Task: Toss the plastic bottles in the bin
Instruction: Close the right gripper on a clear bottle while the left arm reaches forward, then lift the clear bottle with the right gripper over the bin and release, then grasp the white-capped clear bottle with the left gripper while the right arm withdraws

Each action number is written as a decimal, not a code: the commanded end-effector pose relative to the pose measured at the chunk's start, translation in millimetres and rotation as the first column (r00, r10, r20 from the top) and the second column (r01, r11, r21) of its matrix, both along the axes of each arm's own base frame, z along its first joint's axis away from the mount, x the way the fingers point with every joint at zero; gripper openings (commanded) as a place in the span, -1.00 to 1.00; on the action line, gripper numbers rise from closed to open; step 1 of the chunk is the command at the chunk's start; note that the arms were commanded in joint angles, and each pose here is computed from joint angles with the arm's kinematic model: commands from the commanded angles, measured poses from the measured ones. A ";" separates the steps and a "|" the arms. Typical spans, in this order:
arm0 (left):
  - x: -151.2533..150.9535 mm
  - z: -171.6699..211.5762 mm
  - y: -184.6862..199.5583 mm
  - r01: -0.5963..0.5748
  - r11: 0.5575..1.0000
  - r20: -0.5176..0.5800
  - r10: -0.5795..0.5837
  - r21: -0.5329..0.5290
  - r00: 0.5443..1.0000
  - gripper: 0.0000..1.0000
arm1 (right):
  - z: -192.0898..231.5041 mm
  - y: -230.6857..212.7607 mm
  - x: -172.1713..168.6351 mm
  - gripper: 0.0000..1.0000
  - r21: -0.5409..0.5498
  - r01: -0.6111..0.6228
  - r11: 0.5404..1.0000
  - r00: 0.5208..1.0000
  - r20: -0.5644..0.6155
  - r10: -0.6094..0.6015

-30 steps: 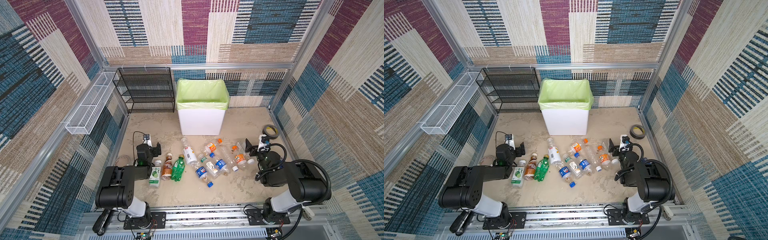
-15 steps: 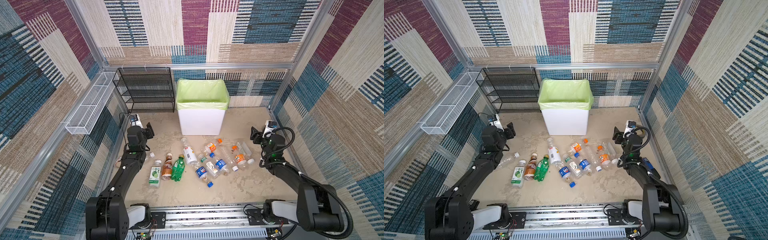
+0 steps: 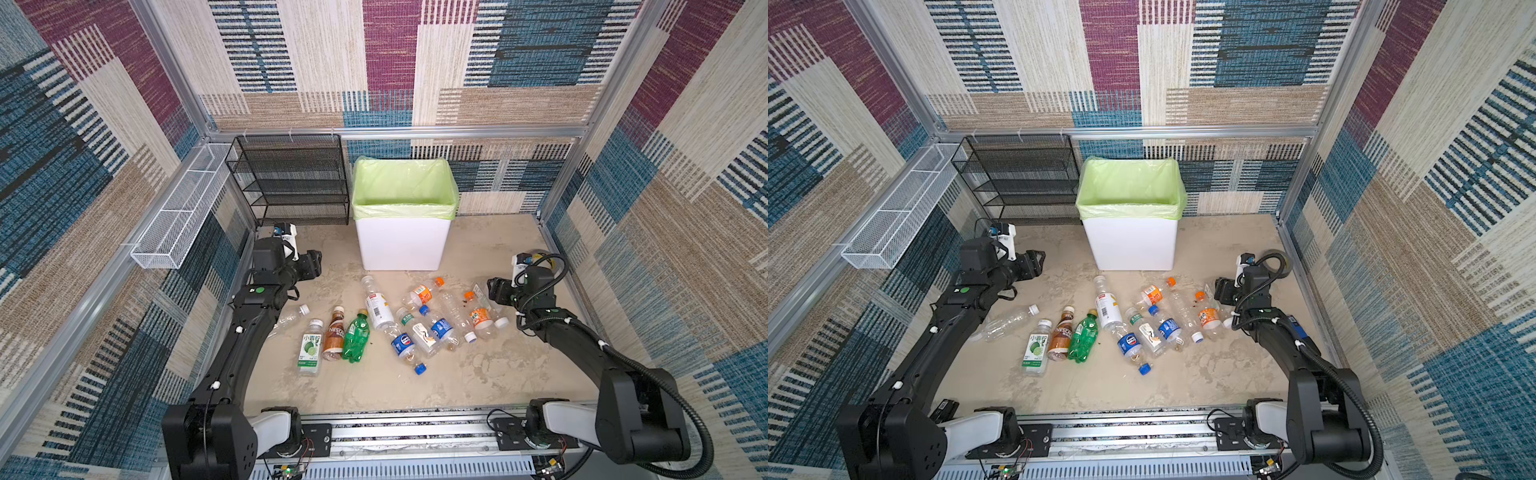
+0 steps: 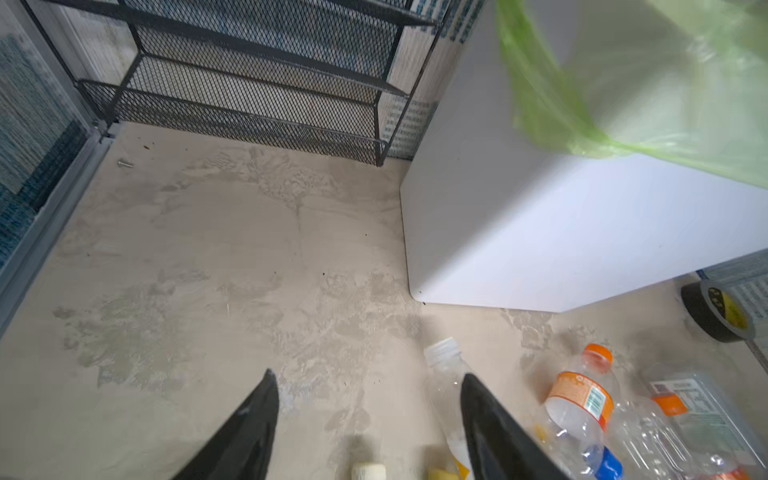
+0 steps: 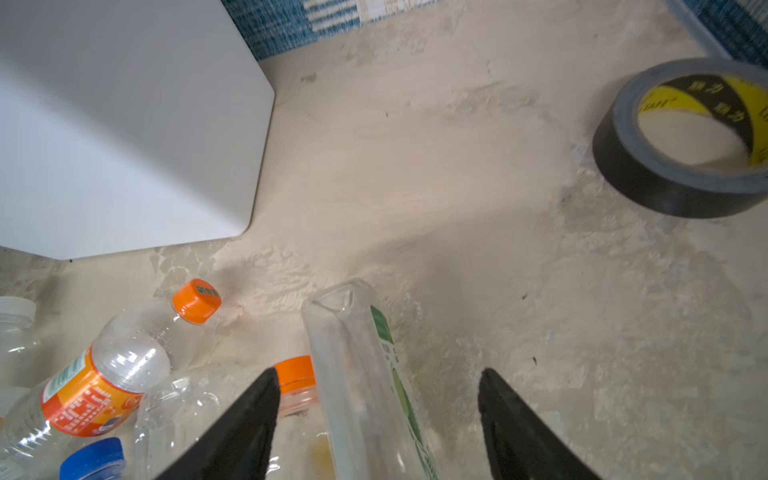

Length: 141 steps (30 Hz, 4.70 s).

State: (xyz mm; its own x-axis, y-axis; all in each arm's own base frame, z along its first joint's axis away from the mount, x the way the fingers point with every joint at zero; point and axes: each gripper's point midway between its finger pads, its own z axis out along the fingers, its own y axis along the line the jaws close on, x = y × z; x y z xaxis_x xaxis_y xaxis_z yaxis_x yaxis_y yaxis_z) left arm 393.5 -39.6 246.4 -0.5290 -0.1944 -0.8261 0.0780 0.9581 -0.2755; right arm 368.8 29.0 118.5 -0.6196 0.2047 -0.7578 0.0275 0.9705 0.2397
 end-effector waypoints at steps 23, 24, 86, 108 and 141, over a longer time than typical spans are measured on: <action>-5.0 9.4 -13.0 0.063 0.996 0.017 -0.062 -0.058 0.998 0.41 | -51.8 8.9 9.3 0.33 -0.046 -0.041 0.998 0.987 -0.160 0.033; -5.5 8.9 -12.8 0.061 0.997 0.016 -0.060 -0.056 0.998 0.42 | -52.6 9.2 9.8 0.29 -0.043 -0.040 0.998 0.986 -0.161 0.032; -8.4 7.9 -26.1 0.096 0.988 0.054 -0.090 -0.122 0.994 0.42 | 393.4 45.3 -110.3 -0.07 -0.092 -0.269 0.959 0.110 0.986 0.125; -33.0 -0.8 -71.6 0.135 0.988 -0.028 -0.137 -0.072 0.990 0.54 | 398.8 81.7 77.1 0.72 -0.048 -0.249 0.967 0.616 0.763 0.196; -46.1 -153.6 -172.6 -0.031 0.973 -0.561 -0.106 -0.229 0.821 0.74 | 162.8 -11.9 17.4 0.79 0.059 0.072 0.996 0.892 0.443 -0.091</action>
